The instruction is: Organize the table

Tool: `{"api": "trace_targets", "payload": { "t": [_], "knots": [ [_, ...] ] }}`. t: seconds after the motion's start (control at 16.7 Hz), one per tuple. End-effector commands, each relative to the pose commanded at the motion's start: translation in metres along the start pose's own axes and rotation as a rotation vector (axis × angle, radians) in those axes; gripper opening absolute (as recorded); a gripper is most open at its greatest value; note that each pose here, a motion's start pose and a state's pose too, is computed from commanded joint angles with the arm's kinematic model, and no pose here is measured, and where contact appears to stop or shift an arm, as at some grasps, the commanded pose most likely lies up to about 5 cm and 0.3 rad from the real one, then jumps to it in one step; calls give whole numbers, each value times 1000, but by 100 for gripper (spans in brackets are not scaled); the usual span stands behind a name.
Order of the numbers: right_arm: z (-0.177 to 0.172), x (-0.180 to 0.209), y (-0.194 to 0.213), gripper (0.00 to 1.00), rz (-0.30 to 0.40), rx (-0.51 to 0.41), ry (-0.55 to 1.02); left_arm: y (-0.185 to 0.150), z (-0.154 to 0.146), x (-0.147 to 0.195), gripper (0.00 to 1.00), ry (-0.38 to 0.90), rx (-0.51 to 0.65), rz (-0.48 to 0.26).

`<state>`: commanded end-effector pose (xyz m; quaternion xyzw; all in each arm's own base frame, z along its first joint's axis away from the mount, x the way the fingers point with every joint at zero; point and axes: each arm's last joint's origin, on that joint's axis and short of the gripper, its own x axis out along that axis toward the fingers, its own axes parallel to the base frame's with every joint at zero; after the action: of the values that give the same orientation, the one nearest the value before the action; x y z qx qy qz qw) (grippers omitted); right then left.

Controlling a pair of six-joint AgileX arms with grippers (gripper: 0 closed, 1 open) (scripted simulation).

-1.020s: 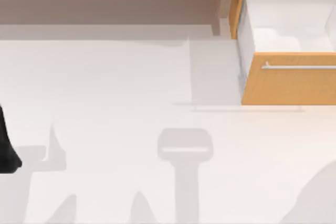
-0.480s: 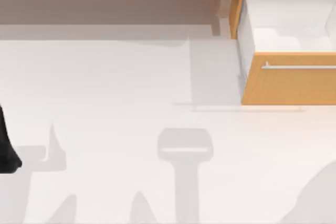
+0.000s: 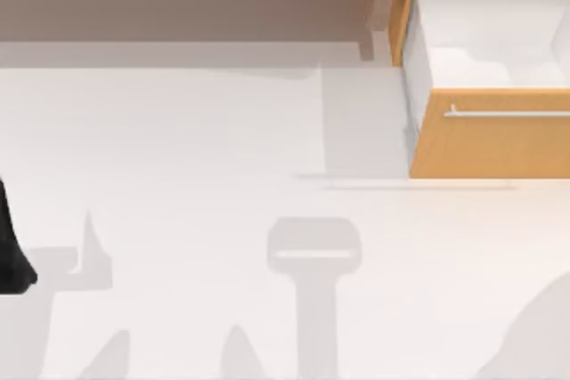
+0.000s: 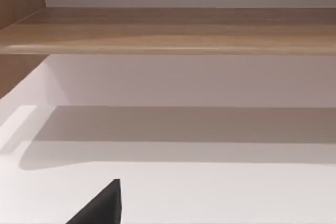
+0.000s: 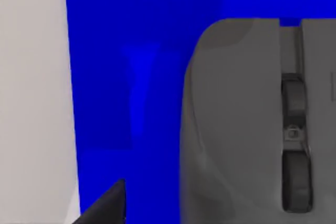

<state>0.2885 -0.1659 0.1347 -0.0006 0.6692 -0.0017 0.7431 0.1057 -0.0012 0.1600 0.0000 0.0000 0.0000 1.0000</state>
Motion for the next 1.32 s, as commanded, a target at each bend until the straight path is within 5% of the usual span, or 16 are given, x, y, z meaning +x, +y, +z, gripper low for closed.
{"api": "trace_targets", "payload": {
  "t": [0.18,0.42,1.08,1.32],
  "knots": [
    [1,-8,3,100,-57,-52,-58,0,0,0,100,0,0,0],
    [1,-13,16,100,-221,-224,-191,0,0,0,100,0,0,0],
    [-23,18,111,100,-912,-825,-634,0,0,0,100,0,0,0],
    [-44,24,157,100,-1086,-977,-810,0,0,0,100,0,0,0]
  ]
}}
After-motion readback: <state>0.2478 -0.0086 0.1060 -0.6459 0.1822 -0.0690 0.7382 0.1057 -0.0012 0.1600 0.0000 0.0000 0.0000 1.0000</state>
